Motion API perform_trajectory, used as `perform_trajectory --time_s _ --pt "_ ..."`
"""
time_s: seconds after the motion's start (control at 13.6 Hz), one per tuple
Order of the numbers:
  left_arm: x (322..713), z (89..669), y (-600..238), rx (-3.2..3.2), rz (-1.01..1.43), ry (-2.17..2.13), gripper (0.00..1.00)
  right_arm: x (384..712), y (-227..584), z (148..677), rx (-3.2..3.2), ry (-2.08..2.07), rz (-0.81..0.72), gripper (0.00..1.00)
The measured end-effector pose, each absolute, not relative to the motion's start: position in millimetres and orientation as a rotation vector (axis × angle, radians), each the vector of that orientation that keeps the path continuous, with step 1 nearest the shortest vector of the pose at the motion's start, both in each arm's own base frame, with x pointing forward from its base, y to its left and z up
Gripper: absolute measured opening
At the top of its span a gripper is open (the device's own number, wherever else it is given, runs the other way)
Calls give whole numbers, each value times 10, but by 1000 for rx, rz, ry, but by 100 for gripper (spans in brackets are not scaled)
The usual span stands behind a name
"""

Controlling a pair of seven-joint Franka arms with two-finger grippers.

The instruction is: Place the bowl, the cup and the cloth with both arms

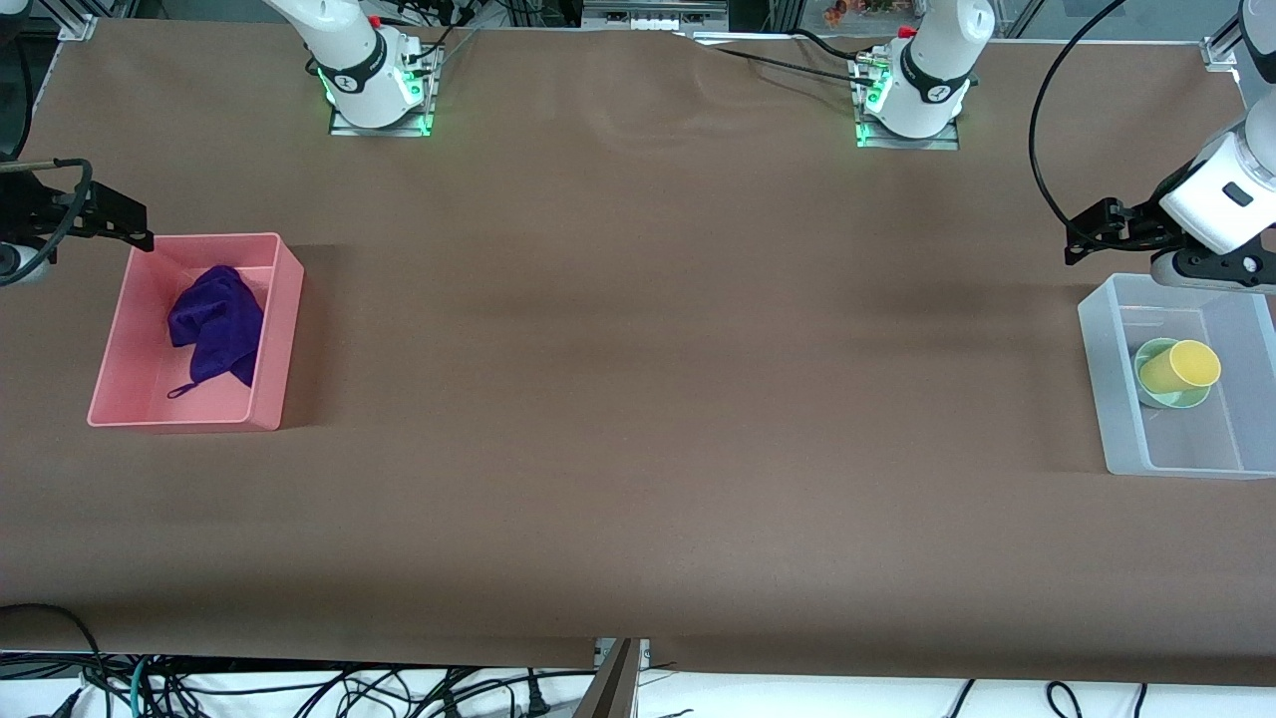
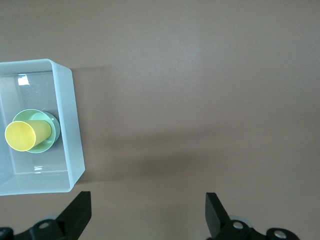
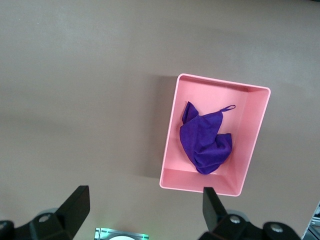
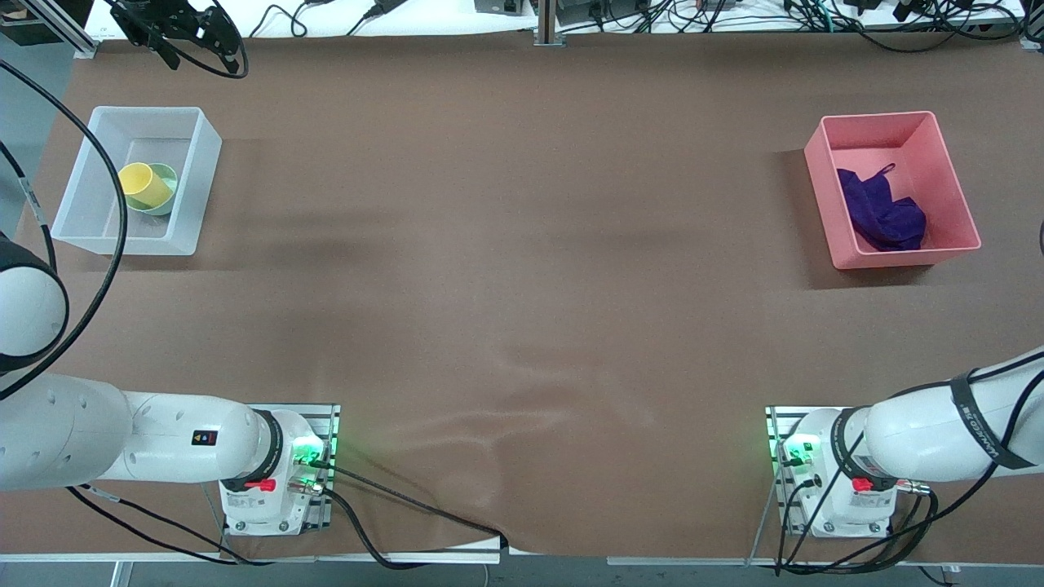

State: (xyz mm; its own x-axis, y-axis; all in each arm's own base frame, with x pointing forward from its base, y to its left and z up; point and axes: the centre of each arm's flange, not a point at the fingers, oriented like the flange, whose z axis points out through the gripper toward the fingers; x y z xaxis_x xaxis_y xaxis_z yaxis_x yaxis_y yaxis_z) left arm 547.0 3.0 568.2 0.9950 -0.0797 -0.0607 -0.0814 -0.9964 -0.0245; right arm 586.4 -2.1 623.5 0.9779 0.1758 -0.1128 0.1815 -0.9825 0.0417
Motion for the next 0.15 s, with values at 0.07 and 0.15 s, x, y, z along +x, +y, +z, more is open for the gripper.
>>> perform_trajectory --time_s 0.07,0.15 --pt "5470 5682 30 -3111 93 125 100 5864 -21 6235 3073 278 -168 100" --pt "5470 5682 30 -3111 92 125 100 5864 -21 6235 3073 278 -168 100"
